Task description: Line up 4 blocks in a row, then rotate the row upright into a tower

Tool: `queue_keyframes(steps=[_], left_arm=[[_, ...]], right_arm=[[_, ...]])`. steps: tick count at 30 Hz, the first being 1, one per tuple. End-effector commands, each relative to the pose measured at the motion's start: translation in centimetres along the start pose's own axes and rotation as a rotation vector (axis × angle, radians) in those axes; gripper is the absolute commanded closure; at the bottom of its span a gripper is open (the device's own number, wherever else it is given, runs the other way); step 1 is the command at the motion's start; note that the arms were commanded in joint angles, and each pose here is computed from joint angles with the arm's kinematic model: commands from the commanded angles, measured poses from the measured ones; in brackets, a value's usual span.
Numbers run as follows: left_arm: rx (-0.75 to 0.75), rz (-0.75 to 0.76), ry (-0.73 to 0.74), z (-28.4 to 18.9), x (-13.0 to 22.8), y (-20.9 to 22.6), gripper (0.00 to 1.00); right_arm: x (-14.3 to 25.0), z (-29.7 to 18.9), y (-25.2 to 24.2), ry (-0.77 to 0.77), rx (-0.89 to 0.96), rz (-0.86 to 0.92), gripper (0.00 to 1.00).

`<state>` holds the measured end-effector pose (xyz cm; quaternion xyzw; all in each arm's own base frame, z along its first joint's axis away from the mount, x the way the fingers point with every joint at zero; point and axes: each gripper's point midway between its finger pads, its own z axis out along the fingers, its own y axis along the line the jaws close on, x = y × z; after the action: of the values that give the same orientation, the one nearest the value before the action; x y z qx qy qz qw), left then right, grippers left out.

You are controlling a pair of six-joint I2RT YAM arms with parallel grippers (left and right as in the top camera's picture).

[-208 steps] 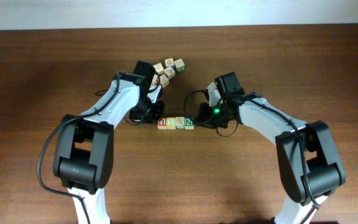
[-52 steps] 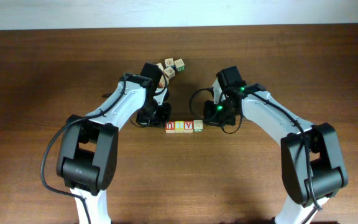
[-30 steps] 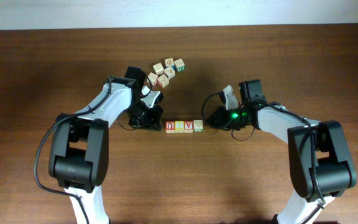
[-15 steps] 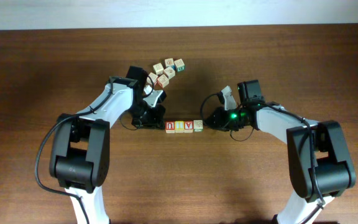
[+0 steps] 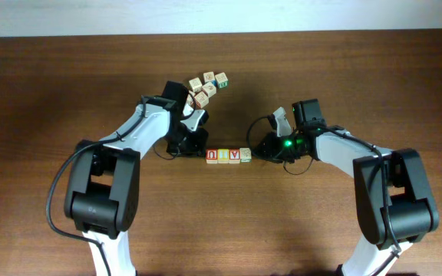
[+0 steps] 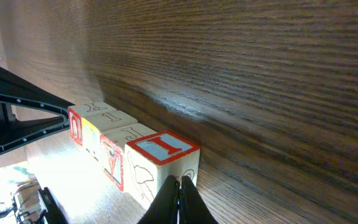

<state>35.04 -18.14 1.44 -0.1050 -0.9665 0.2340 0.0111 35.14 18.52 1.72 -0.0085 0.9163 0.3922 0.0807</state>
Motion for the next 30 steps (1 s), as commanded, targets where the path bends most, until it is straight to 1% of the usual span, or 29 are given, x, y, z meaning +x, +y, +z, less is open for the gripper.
queue_keyframes(steps=[1, 8, 14, 21, 27, 30], left_arm=[[0.058, 0.002, 0.031, 1.1, 0.7, -1.6, 1.00], [0.058, -0.002, 0.031, 1.1, 0.7, -1.6, 1.00], [0.058, -0.005, 0.031, 1.1, 0.7, -1.6, 1.00], [0.058, -0.013, 0.031, 1.1, 0.7, -1.6, 1.00], [0.058, -0.010, 0.025, 1.1, 0.5, -1.6, 1.00], [0.058, -0.010, 0.025, 1.1, 0.5, -1.6, 1.00]], right_arm=[[0.7, 0.4, 0.5, 0.022, -0.023, 0.003, 0.96], [0.6, 0.3, 1.4, 0.024, -0.071, -0.010, 0.96], [0.7, 0.1, 3.9, 0.017, -0.097, -0.077, 0.96], [0.5, -0.4, 4.7, 0.002, -0.098, -0.093, 0.95], [0.8, 0.7, 6.7, 0.015, -0.079, -0.141, 0.96], [0.7, 0.5, 7.7, 0.010, -0.088, -0.161, 0.96]])
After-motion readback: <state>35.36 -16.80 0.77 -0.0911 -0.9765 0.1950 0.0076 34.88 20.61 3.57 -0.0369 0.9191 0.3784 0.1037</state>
